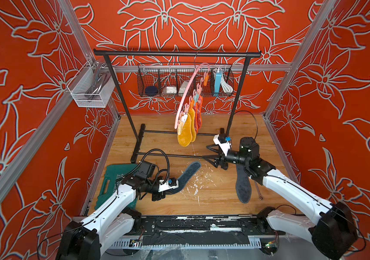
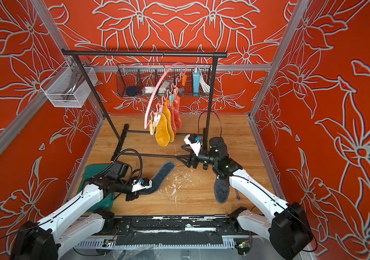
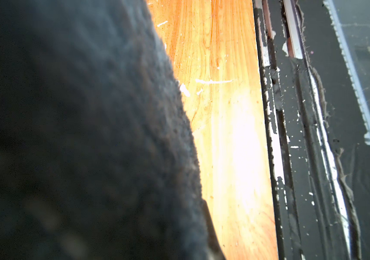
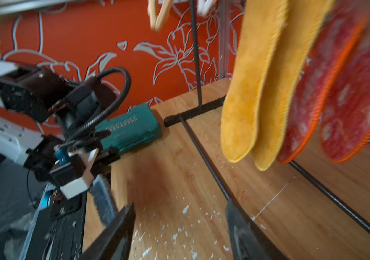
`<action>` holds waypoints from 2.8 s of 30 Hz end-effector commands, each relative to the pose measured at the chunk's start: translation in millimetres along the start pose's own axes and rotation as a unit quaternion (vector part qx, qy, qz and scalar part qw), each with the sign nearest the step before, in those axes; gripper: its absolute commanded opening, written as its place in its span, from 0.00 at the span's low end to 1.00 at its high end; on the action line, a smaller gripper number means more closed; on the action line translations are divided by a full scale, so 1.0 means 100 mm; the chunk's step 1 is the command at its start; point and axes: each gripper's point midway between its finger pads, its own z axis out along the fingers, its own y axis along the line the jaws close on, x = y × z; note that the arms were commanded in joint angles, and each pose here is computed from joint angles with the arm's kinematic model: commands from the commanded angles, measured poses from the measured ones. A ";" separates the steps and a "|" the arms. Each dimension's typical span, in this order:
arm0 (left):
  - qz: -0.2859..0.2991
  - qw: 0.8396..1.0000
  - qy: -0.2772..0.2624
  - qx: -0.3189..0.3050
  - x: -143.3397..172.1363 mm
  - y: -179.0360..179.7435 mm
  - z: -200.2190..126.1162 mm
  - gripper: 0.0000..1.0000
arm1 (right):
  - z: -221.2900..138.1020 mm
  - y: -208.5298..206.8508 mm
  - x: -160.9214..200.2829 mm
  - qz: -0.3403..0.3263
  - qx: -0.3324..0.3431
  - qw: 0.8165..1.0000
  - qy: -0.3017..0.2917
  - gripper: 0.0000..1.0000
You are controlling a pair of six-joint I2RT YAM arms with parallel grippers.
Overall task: Take the shoe insoles off the hanger
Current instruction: Open the clamp at the hanger, then place the insole at the center of the board.
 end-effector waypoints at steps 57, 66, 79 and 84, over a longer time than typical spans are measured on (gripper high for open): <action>-0.224 0.933 -0.029 -0.279 0.20 1.32 -0.66 0.98 | -0.77 0.17 1.16 -0.098 0.024 0.860 0.500 0.00; -0.279 0.886 0.001 -0.371 0.47 1.60 -0.86 0.98 | -0.81 -0.27 1.62 -0.105 0.084 0.785 0.605 0.00; -0.276 0.892 0.004 -0.359 0.50 1.55 -0.80 0.98 | -0.51 -0.22 1.41 -0.077 0.054 0.832 0.546 0.00; -0.273 0.896 0.003 -0.350 0.49 1.52 -0.78 0.98 | -0.65 0.22 0.97 -0.088 -0.013 0.862 0.498 0.00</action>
